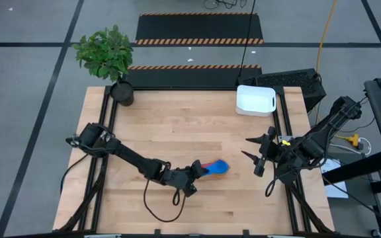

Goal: Nest measuring cups in basket
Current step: Stack the blue measuring on top of the red measuring cup, then return to Home Position

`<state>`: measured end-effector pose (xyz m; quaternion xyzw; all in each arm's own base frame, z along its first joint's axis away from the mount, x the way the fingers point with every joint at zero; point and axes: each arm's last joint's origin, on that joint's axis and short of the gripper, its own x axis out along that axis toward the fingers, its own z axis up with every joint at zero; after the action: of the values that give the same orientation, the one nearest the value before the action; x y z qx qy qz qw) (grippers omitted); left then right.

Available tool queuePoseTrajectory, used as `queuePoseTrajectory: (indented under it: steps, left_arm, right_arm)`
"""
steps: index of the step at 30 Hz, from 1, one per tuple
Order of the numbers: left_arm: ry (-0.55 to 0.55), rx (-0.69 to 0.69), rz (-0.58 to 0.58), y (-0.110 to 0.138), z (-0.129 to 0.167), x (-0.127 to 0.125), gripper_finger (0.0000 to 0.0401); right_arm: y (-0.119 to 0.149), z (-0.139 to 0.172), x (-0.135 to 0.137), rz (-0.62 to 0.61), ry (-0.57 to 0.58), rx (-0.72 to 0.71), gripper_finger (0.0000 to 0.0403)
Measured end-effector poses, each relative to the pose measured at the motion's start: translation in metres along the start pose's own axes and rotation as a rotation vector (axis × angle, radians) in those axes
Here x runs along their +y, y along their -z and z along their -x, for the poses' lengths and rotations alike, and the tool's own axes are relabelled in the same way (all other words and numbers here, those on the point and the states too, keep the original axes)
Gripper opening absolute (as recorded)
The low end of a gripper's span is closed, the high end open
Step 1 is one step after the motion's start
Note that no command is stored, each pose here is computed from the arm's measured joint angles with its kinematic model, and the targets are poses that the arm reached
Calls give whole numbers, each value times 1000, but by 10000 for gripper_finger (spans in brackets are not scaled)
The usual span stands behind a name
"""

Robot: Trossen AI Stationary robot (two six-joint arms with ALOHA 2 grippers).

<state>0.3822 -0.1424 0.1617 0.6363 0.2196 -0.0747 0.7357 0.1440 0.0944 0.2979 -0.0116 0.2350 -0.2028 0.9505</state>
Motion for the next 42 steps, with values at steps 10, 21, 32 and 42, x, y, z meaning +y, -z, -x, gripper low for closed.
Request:
queuePoseTrajectory:
  steps: [10,21,32,42]
  left_arm:
    - [39,53,202,6,8,5,222]
    - [160,227,605,27,53,25,234]
    - [-155,384,1112,55,89,65,234]
    - [-166,261,1286,79,119,61,149]
  right_arm:
    - [1,-1,0,-3,1,2,226]
    - [26,-11,1,-1,28,40,226]
    - [35,-18,5,258,5,8,205]
    - [22,-7,-2,361,-110,-63,84]
